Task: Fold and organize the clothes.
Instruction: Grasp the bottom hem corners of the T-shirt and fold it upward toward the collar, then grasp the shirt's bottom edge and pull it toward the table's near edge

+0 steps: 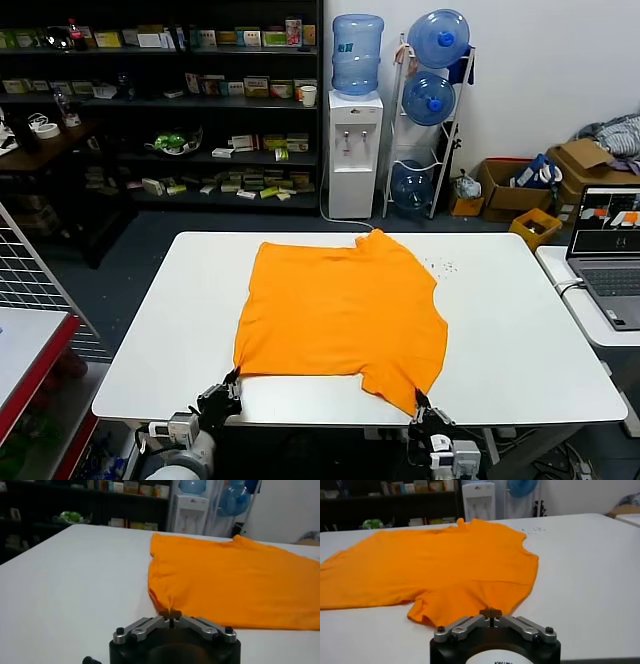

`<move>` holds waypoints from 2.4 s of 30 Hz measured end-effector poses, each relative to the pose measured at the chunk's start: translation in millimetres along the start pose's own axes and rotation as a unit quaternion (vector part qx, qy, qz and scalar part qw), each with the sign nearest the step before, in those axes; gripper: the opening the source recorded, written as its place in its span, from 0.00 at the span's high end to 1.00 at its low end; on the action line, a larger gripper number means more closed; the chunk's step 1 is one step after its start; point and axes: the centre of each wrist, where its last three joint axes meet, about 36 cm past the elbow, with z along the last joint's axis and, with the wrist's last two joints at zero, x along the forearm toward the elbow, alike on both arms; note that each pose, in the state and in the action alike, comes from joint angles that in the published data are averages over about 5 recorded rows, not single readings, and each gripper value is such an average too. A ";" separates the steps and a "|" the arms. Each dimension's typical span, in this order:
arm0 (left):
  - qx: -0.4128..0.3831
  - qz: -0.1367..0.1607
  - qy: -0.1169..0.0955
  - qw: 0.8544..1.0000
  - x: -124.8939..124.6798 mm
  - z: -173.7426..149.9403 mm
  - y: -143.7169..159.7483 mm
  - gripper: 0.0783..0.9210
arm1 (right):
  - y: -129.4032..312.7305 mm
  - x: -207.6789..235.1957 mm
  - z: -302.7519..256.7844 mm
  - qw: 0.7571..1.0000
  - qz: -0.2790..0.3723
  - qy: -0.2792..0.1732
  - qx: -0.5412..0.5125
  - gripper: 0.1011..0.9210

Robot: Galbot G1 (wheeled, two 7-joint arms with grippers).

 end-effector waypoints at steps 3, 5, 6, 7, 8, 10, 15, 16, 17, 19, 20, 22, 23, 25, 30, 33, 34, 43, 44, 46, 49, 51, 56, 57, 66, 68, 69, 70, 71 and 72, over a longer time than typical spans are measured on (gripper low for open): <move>0.003 0.003 0.004 1.000 17.3 0.6 -6.7 0.97 | -5.2 16.0 1.8 1.000 0.002 -0.001 0.007 0.97; 0.005 0.006 0.007 1.000 29.1 1.0 -11.6 0.97 | -7.6 25.2 2.4 1.000 0.003 -0.004 0.010 0.97; 0.007 0.007 0.008 1.000 34.8 1.2 -14.0 0.97 | -8.5 28.8 2.3 1.000 0.004 -0.007 0.011 0.97; 0.008 0.009 0.009 1.000 40.3 1.2 -16.2 0.97 | -9.5 32.0 1.8 1.000 0.005 -0.011 0.012 0.97; 0.010 0.010 0.010 1.000 45.4 0.9 -18.1 0.97 | -10.4 34.5 1.2 1.000 0.007 -0.015 0.013 0.97; 0.013 0.012 0.008 1.000 53.8 -0.9 -21.1 0.97 | -12.7 37.7 -0.5 1.000 0.010 -0.024 0.014 0.97; 0.019 0.013 -0.005 1.000 63.6 -8.3 -23.0 0.97 | -19.9 33.7 -9.4 0.998 0.020 -0.048 0.018 0.97; 0.020 0.013 -0.008 1.000 63.6 -9.9 -22.7 0.97 | -21.3 30.5 -12.4 0.998 0.022 -0.054 0.018 0.97; 0.020 0.013 -0.012 1.000 62.9 -11.9 -22.4 0.97 | -22.5 26.5 -15.6 0.998 0.023 -0.060 0.018 0.97; 0.021 0.015 -0.021 0.999 60.0 -16.3 -22.0 0.97 | -24.8 16.9 -22.1 0.997 0.025 -0.072 0.017 0.97; 0.021 0.017 -0.027 0.999 57.4 -18.6 -21.9 0.97 | -25.9 11.3 -25.4 0.997 0.026 -0.078 0.016 0.97; 0.021 0.020 -0.038 0.999 50.3 -23.3 -21.9 0.97 | -27.6 -0.8 -31.9 0.996 0.027 -0.088 0.014 0.97; 0.021 0.021 -0.044 0.999 45.8 -25.6 -21.8 0.97 | -28.3 -7.2 -35.2 0.995 0.027 -0.092 0.013 0.97; 0.020 0.022 -0.054 0.998 35.5 -29.7 -21.5 0.97 | -29.2 -20.0 -41.9 0.995 0.028 -0.099 0.010 0.97; 0.017 0.020 -0.072 0.997 7.1 -39.1 -20.6 0.97 | -29.5 -52.3 -60.1 0.994 0.026 -0.109 0.004 0.97; 0.012 0.018 -0.077 0.997 -9.1 -42.9 -21.0 0.97 | -29.2 -70.7 -70.8 0.994 0.022 -0.112 0.001 0.97; 0.011 0.017 -0.077 0.997 -14.3 -43.7 -21.2 0.97 | -29.2 -76.5 -74.1 0.993 0.021 -0.112 0.000 0.97; -0.008 0.007 -0.072 0.997 -52.8 -47.3 -21.1 0.97 | -25.3 -121.3 -96.1 0.994 0.008 -0.110 0.001 0.97; -0.010 0.006 -0.071 0.997 -56.4 -47.4 -21.1 0.97 | -24.5 -124.9 -97.2 0.994 0.006 -0.108 0.002 0.96; -0.013 0.004 -0.069 0.998 -62.7 -47.8 -20.9 0.95 | -23.4 -130.5 -99.1 0.994 0.001 -0.106 0.004 0.92; -0.017 0.001 -0.067 0.998 -69.0 -48.3 -19.5 0.87 | -24.1 -134.9 -101.1 0.994 -0.007 -0.106 0.010 0.82; -0.020 0.000 -0.066 0.998 -70.6 -48.7 -17.9 0.80 | -25.6 -136.0 -101.6 0.994 -0.011 -0.106 0.014 0.74; -0.027 -0.001 -0.067 0.997 -66.9 -49.5 -12.1 0.63 | -33.3 -132.7 -98.5 0.993 -0.018 -0.109 0.027 0.58; -0.028 -0.002 -0.067 0.997 -64.8 -49.5 -11.1 0.60 | -35.6 -131.0 -97.2 0.993 -0.019 -0.109 0.030 0.53; -0.016 0.008 -0.051 0.999 -43.3 -33.1 -14.5 0.29 | -68.6 -111.8 -73.0 0.997 -0.012 -0.071 0.029 0.23; -0.011 0.010 -0.044 0.999 -42.1 -28.1 -15.8 0.22 | -76.6 -109.0 -69.6 0.998 -0.009 -0.060 0.023 0.18; -0.009 0.011 -0.041 0.999 -42.3 -25.7 -16.1 0.19 | -80.2 -108.1 -68.1 0.998 -0.008 -0.055 0.019 0.15; -0.007 0.011 -0.037 0.999 -42.8 -23.3 -16.2 0.16 | -83.3 -107.4 -66.7 0.999 -0.007 -0.050 0.015 0.14; -0.005 0.010 -0.034 0.999 -43.8 -21.0 -16.1 0.14 | -85.9 -107.0 -65.1 0.999 -0.007 -0.045 0.011 0.13; -0.004 0.009 -0.032 0.999 -45.1 -18.9 -15.8 0.13 | -88.1 -106.6 -63.6 0.999 -0.007 -0.041 0.007 0.12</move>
